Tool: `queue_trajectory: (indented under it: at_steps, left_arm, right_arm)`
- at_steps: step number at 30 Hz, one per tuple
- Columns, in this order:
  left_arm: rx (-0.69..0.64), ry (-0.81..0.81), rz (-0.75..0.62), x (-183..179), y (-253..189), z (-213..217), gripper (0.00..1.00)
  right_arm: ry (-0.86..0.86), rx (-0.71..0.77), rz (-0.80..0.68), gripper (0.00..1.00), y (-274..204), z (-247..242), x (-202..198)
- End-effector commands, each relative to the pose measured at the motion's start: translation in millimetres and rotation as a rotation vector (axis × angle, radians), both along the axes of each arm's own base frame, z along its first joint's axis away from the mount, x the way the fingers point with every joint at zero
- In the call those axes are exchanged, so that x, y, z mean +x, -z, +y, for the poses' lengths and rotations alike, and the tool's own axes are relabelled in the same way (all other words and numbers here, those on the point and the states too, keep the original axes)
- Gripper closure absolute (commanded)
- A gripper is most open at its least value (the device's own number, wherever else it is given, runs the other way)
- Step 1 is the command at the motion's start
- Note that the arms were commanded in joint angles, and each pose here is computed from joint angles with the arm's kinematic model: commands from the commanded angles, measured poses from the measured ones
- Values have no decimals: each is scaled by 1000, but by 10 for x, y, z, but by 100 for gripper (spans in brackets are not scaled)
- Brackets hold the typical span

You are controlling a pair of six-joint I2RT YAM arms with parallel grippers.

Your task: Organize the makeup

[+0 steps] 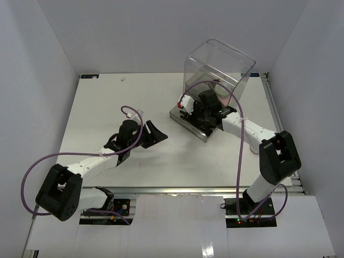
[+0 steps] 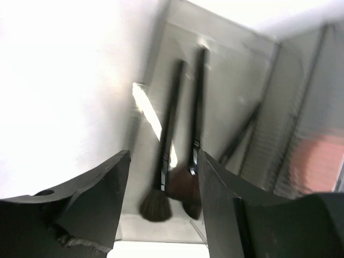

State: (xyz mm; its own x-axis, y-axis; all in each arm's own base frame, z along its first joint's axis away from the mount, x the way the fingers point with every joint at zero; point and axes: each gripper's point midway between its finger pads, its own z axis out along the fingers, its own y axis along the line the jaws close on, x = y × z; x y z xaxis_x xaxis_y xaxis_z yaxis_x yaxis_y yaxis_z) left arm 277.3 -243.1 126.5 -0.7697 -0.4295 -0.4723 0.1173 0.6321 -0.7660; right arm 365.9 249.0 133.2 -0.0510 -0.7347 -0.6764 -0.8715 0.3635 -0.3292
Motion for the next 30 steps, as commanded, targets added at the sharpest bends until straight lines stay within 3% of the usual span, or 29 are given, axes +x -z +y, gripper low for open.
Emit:
queue_trajectory:
  at_steps: [1, 2, 7, 9, 14, 16, 21, 23, 30]
  left_arm:
    - [60, -44, -177, 144, -432, 148, 34]
    - [75, -66, -203, 138, -481, 214, 34]
    - [92, -146, -306, -5, -691, 489, 34]
    - [102, -159, -316, -58, -693, 557, 33]
    - [88, -162, -327, -132, -695, 594, 33]
    - [89, -155, -317, -139, -657, 583, 33]
    - [85, -131, -303, -138, -610, 532, 32]
    - [76, -117, -311, -133, -630, 501, 30]
    - [50, -77, -331, -104, -698, 397, 27]
  right_arm:
    - [-283, 57, 154, 75, 38, 234, -535]
    - [-279, 46, 191, 84, 146, 229, -562]
    - [-196, 12, 323, 92, 549, 231, -578]
    - [-90, -18, 297, 92, 666, 191, -399]
    - [185, -69, 191, 86, 781, -4, 3]
    - [334, -104, 59, 82, 712, -190, 257]
    - [524, -139, -135, 69, 594, -519, 486]
    - [551, -149, -186, 63, 563, -572, 556]
    - [584, -223, -246, 57, 627, -700, 635]
